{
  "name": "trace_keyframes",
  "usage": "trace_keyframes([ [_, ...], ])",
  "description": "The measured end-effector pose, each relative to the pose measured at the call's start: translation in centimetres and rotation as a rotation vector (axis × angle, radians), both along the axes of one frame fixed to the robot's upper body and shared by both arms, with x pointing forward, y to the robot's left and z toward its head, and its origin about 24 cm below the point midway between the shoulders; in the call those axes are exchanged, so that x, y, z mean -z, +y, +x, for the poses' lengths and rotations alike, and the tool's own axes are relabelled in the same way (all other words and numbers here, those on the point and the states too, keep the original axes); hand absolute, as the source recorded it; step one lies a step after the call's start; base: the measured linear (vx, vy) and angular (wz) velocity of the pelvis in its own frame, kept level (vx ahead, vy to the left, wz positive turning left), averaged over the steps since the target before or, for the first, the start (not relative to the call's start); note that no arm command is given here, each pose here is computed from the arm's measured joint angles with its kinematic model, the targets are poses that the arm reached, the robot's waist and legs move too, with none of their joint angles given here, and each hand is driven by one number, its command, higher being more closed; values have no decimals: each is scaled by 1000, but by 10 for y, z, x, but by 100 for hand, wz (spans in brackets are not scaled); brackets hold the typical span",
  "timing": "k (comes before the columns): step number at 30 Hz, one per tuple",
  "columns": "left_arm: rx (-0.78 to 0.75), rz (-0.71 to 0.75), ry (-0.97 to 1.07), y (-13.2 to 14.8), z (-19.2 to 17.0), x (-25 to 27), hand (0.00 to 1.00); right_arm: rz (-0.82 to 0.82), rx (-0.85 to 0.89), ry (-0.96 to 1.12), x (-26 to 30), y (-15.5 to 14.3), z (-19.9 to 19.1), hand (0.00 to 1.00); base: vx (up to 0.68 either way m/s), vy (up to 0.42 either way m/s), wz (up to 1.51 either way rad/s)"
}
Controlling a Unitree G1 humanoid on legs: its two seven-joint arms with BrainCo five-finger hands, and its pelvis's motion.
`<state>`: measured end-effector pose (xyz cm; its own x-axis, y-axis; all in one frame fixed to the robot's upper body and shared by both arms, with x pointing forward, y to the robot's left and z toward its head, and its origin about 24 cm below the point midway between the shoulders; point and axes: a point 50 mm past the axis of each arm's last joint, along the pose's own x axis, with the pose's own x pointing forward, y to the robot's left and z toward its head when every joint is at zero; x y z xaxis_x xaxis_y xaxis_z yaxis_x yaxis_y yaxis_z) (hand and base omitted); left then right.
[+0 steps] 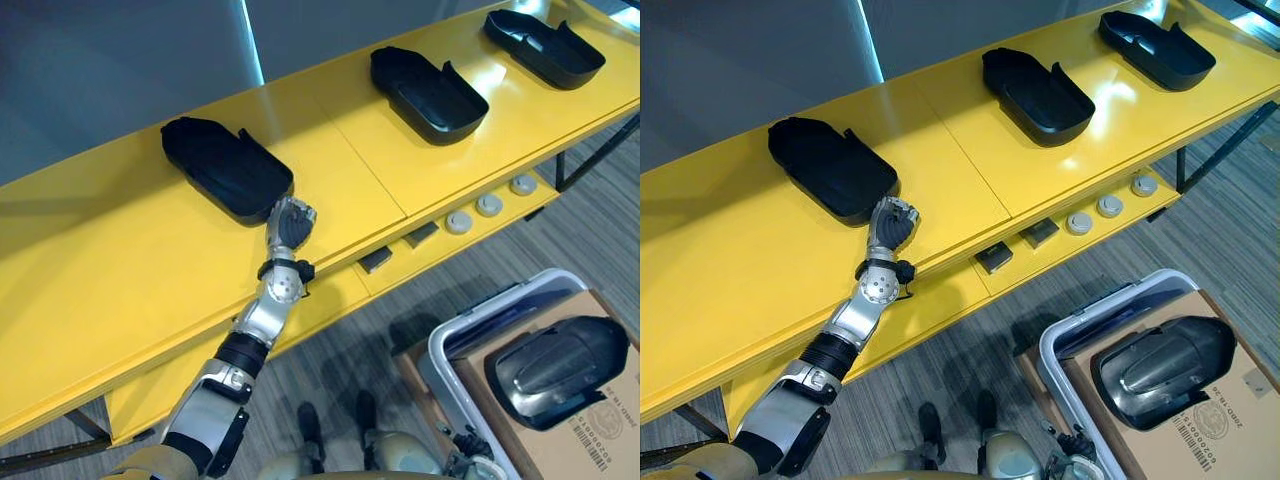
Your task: Walk over and take plastic housings, then place them on the shelf
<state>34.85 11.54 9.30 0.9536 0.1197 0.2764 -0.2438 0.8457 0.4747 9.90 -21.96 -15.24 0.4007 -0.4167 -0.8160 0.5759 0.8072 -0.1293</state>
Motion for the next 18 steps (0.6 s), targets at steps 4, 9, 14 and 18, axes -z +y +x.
trace_keyframes([
  [4,-20,-20,2,3,0,0,100,0,0,-2,0,0,1,0,25,17,6],
  [9,-63,-66,8,12,2,0,100,2,-1,-4,0,1,1,0,16,21,5],
  [14,-76,-70,19,15,1,2,100,2,-1,-4,0,1,1,0,2,4,1],
  [18,-75,-81,17,16,-1,2,100,2,-1,-4,0,1,2,0,0,0,0],
])
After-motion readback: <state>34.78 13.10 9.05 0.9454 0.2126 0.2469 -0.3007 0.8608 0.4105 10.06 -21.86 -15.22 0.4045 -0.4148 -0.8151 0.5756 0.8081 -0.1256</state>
